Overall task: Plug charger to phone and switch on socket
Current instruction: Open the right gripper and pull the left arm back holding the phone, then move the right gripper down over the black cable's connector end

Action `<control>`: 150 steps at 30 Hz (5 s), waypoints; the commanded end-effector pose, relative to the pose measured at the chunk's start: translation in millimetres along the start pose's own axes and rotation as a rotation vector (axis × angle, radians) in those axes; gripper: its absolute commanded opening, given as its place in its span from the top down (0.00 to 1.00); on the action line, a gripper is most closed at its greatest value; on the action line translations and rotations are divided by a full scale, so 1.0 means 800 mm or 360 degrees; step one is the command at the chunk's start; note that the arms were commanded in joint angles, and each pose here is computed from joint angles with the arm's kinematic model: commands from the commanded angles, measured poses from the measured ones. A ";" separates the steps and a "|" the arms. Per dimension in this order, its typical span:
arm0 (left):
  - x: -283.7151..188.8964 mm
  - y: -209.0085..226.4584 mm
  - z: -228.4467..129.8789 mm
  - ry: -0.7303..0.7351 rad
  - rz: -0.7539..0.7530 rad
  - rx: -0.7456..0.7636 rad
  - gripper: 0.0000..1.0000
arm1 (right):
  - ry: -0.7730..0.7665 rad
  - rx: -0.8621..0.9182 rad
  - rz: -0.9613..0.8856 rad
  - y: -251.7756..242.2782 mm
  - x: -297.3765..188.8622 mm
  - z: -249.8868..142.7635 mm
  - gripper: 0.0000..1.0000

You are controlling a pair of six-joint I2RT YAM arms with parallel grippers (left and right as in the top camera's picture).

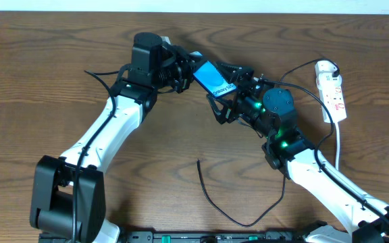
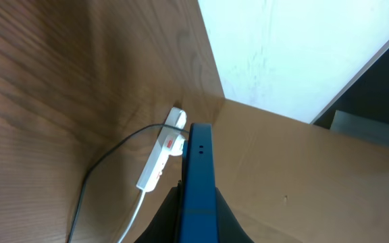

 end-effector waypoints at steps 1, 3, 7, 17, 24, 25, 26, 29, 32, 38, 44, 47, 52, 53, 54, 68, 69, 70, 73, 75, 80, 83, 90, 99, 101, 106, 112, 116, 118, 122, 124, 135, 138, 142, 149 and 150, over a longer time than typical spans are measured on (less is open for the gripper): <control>-0.019 -0.026 0.007 -0.0039 -0.0095 0.0052 0.93 | -0.0003 -0.0034 0.0035 0.012 0.000 -0.002 0.01; -0.029 -0.029 0.022 -0.0065 -0.0113 0.0032 0.93 | -0.0014 -0.0042 0.0023 0.010 0.000 0.001 0.01; -0.052 -0.033 0.052 -0.0082 -0.0137 -0.0016 0.93 | -0.0049 -0.0077 -0.0034 0.002 -0.003 0.012 0.01; -0.132 -0.008 0.126 -0.0057 -0.0081 -0.0181 0.92 | -0.0084 -0.0298 -0.0083 -0.004 -0.007 0.028 0.01; -0.172 0.004 0.142 0.0038 -0.0105 0.0190 0.93 | -0.0147 -0.0536 -0.0086 -0.001 -0.009 0.037 0.01; -0.176 0.005 0.142 0.0051 -0.0111 0.0242 0.93 | -0.0152 -0.0558 -0.0088 -0.001 -0.009 0.038 0.01; -0.178 0.006 0.143 0.0061 -0.0118 0.0282 0.93 | -0.0154 -0.0574 -0.0088 -0.001 -0.009 0.038 0.01; -0.186 0.004 0.141 0.0107 -0.0158 0.0458 0.93 | -0.0158 -0.0670 -0.0095 0.000 -0.009 0.041 0.01; -0.193 0.004 0.142 0.0125 -0.0190 0.0559 0.92 | -0.0135 -0.0727 -0.0174 -0.001 -0.010 0.045 0.01; -0.209 0.004 0.155 0.0072 -0.0213 0.0581 0.93 | -0.0091 -0.0913 -0.0462 0.017 -0.015 0.053 0.01; -0.213 0.007 0.154 0.0096 -0.0221 0.0614 0.93 | -0.0031 -0.1109 -0.0646 0.043 -0.027 0.047 0.01; -0.213 0.007 0.152 0.0111 -0.0228 0.0617 0.93 | 0.0006 -0.1160 -0.0788 0.031 -0.037 0.048 0.01; -0.213 0.006 0.151 0.0121 -0.0233 0.0617 0.93 | 0.0038 -0.1194 -0.1049 -0.001 -0.057 0.052 0.01; -0.213 0.006 0.151 0.0122 -0.0233 0.0617 0.93 | 0.0060 -0.1215 -0.1098 -0.007 -0.061 0.052 0.01; -0.213 0.006 0.151 0.0122 -0.0233 0.0617 0.93 | 0.0095 -0.1251 -0.1133 -0.012 -0.065 0.051 0.01; -0.213 0.006 0.151 0.0121 -0.0233 0.0617 0.93 | 0.0293 -0.1355 -0.1217 -0.032 -0.067 0.029 0.01; -0.213 0.006 0.151 0.0121 -0.0233 0.0617 0.92 | 0.0313 -0.1366 -0.1234 -0.037 -0.063 0.025 0.01; -0.213 0.006 0.151 0.0121 -0.0233 0.0618 0.93 | 0.0347 -0.1385 -0.1249 -0.043 -0.059 0.018 0.01; -0.213 0.006 0.151 0.0121 -0.0233 0.0617 0.92 | 0.0440 -0.1420 -0.1326 -0.067 -0.044 0.002 0.01; -0.213 0.006 0.151 0.0121 -0.0233 0.0617 0.92 | 0.0517 -0.1435 -0.1393 -0.090 -0.033 -0.009 0.01; -0.213 0.006 0.151 0.0121 -0.0233 0.0617 0.92 | 0.0686 -0.1433 -0.1538 -0.141 -0.016 -0.029 0.01; -0.213 0.006 0.151 0.0121 -0.0233 0.0617 0.93 | 0.0761 -0.1419 -0.1623 -0.166 -0.013 -0.035 0.01; -0.213 0.006 0.151 0.0121 -0.0233 0.0617 0.93 | 0.0931 -0.1474 -0.1759 -0.201 -0.017 -0.048 0.02; -0.213 0.006 0.151 0.0121 -0.0233 0.0617 0.93 | 0.0990 -0.1537 -0.1827 -0.214 -0.021 -0.065 0.03; -0.213 0.006 0.151 0.0121 -0.0233 0.0618 0.93 | 0.0995 -0.1569 -0.1835 -0.215 -0.022 -0.070 0.03; -0.213 0.006 0.151 0.0121 -0.0233 0.0618 0.92 | 0.0987 -0.1604 -0.1858 -0.218 -0.023 -0.080 0.02; -0.213 0.006 0.151 0.0121 -0.0233 0.0617 0.93 | 0.0998 -0.1601 -0.1894 -0.221 -0.028 -0.084 0.02; -0.213 0.006 0.151 0.0121 -0.0233 0.0617 0.93 | 0.1017 -0.1629 -0.1911 -0.225 -0.029 -0.090 0.03; -0.213 0.006 0.151 0.0121 -0.0233 0.0617 0.92 | 0.1034 -0.1633 -0.1924 -0.229 -0.029 -0.093 0.03; -0.213 0.006 0.151 0.0121 -0.0233 0.0617 0.93 | 0.1076 -0.1634 -0.1971 -0.243 -0.030 -0.097 0.03; -0.213 0.006 0.151 0.0121 -0.0233 0.0617 0.93 | 0.1094 -0.1623 -0.1986 -0.247 -0.031 -0.098 0.04; -0.213 0.006 0.151 0.0120 -0.0232 0.0617 0.93 | 0.1126 -0.1606 -0.2018 -0.250 -0.037 -0.100 0.09; -0.213 0.006 0.151 0.0120 -0.0232 0.0617 0.92 | 0.1142 -0.1610 -0.2036 -0.252 -0.040 -0.103 0.10; -0.213 0.006 0.151 0.0120 -0.0232 0.0618 0.93 | 0.1161 -0.1616 -0.2055 -0.255 -0.042 -0.106 0.10; -0.213 0.006 0.151 0.0120 -0.0232 0.0617 0.93 | 0.1171 -0.1607 -0.2076 -0.261 -0.042 -0.105 0.10; -0.213 0.006 0.151 0.0120 -0.0232 0.0617 0.93 | 0.1172 -0.1606 -0.2078 -0.261 -0.043 -0.105 0.10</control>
Point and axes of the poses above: each gripper's point midway between its finger pads, its own x axis out along the fingers, its own y axis along the line the jaws close on, z = x × y, the point moved 5 cm from there along -x, back along the fingers, and after that the axes turned 14 degrees about -x, right-handed, at the moved point
